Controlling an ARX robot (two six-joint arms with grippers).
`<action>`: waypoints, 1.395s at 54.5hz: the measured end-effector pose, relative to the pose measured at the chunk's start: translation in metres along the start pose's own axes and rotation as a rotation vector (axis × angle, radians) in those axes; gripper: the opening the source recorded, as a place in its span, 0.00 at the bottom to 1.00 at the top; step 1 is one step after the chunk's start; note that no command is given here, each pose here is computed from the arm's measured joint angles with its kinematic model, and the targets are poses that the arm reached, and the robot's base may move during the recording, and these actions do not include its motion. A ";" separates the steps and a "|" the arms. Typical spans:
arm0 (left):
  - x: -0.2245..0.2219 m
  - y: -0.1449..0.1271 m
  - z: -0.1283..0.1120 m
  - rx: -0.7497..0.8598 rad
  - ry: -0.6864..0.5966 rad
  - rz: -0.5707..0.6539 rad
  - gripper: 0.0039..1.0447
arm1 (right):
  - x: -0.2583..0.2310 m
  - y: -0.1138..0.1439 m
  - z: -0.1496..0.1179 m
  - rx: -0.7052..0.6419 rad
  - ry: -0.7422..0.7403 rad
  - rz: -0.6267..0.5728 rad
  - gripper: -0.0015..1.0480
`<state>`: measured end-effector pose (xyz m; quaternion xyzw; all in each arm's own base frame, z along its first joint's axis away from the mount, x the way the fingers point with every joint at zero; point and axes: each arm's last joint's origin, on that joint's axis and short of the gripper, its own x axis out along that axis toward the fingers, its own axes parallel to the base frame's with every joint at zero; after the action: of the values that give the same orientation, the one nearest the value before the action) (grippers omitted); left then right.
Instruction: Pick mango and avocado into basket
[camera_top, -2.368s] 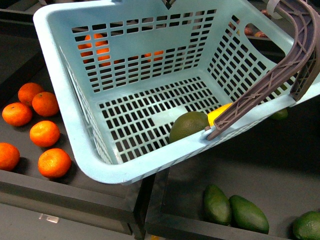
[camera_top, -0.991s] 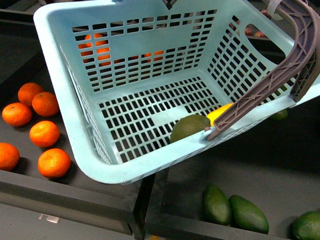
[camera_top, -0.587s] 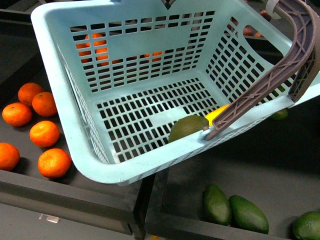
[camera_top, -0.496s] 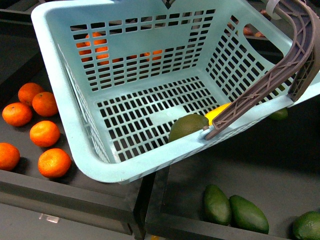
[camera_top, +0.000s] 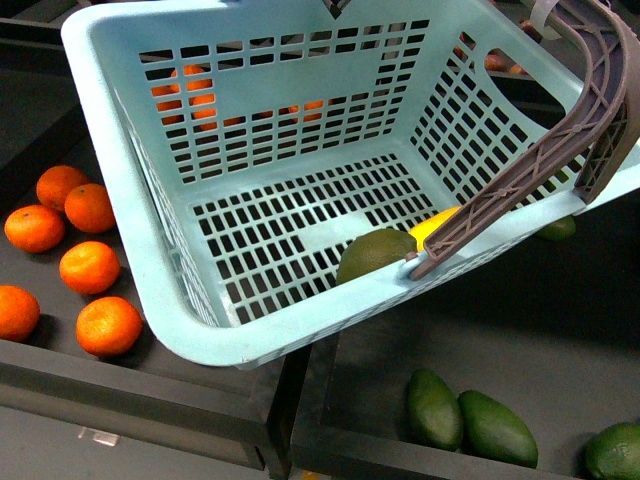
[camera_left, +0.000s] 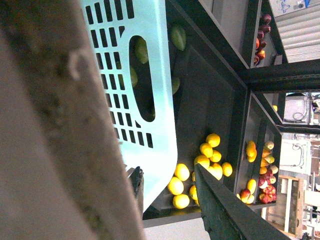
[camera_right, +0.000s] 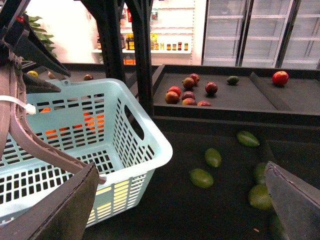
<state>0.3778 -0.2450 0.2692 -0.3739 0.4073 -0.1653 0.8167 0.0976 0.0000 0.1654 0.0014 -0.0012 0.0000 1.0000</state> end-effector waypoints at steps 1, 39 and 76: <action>0.000 0.000 0.000 0.000 0.000 0.000 0.31 | 0.000 0.000 0.000 0.000 0.000 0.000 0.92; 0.001 -0.001 -0.002 0.003 0.004 0.000 0.31 | 0.000 0.000 0.000 0.000 0.002 -0.002 0.93; 0.001 0.001 -0.001 -0.001 0.005 0.000 0.31 | 0.000 0.000 0.000 0.000 0.003 0.001 0.93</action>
<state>0.3781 -0.2456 0.2678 -0.3740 0.4093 -0.1659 0.8155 0.0976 0.0000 0.1651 0.0016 0.0003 0.0006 1.0000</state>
